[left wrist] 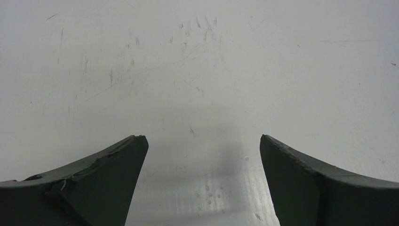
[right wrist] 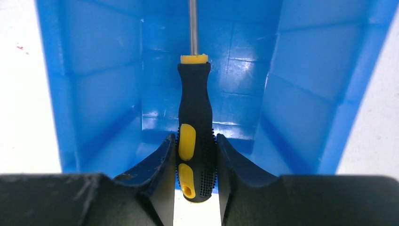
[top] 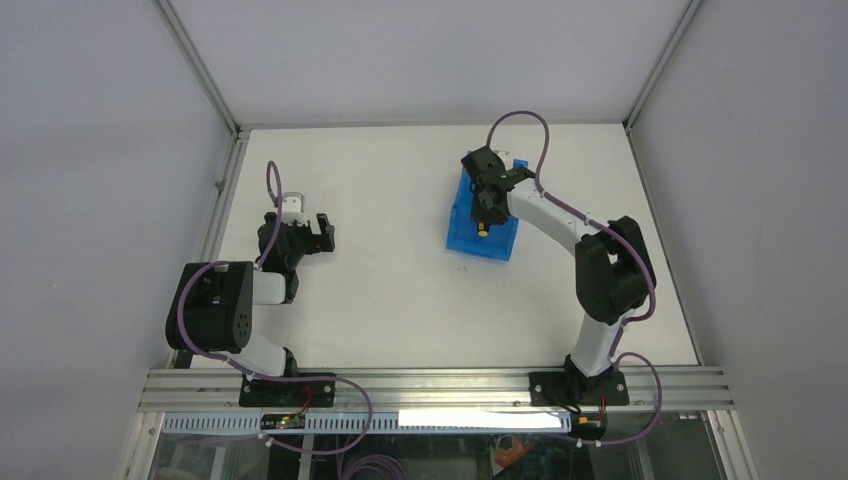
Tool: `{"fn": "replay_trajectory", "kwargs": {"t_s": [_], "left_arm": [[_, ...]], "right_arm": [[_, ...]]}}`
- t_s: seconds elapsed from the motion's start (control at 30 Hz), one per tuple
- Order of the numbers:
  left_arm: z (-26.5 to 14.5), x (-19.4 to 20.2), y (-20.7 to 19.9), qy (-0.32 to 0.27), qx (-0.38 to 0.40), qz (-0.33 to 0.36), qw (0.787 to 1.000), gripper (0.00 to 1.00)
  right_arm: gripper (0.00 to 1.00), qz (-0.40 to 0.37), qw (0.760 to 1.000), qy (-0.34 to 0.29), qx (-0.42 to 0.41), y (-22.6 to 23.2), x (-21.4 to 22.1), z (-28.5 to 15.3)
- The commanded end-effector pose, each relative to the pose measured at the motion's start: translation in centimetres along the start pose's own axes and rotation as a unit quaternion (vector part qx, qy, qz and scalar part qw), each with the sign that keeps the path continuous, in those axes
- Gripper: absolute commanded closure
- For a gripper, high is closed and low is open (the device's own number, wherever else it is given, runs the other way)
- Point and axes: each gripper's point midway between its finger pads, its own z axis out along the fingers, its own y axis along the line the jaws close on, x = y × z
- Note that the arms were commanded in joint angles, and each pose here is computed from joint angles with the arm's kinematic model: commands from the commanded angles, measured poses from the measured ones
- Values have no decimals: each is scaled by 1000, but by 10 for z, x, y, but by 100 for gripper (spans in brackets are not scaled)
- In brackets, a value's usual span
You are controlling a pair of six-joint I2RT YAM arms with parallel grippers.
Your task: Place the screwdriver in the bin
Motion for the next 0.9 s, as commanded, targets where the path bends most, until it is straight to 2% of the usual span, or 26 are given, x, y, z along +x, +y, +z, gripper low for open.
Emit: {"fn": "replay_trajectory", "kwargs": {"t_s": [0.0,0.13,0.27,0.47,0.6,0.87], "left_arm": [[2,-28,-8,-41,15,-1,999,1],[2,-29,-8,-41,15,-1,999,1],[2,-28,-8,-41,15,-1,999,1],[2,-29,-8,-42,15,-1,999,1],[2,-28,-8,-41,15,-1,999,1],[2,-29,-8,-42,15,-1,999,1]], "right_arm": [[99,30,999,-34,-2,11,-15,16],[94,32,999,-25,17,9,-7,34],[79,32,999,-23,29,7,-5,45],[63,32,999,-21,22,11,-7,42],[48,33,998,-47,0,15,-28,15],[36,3,989,-144,-36,13,-90,-60]]}}
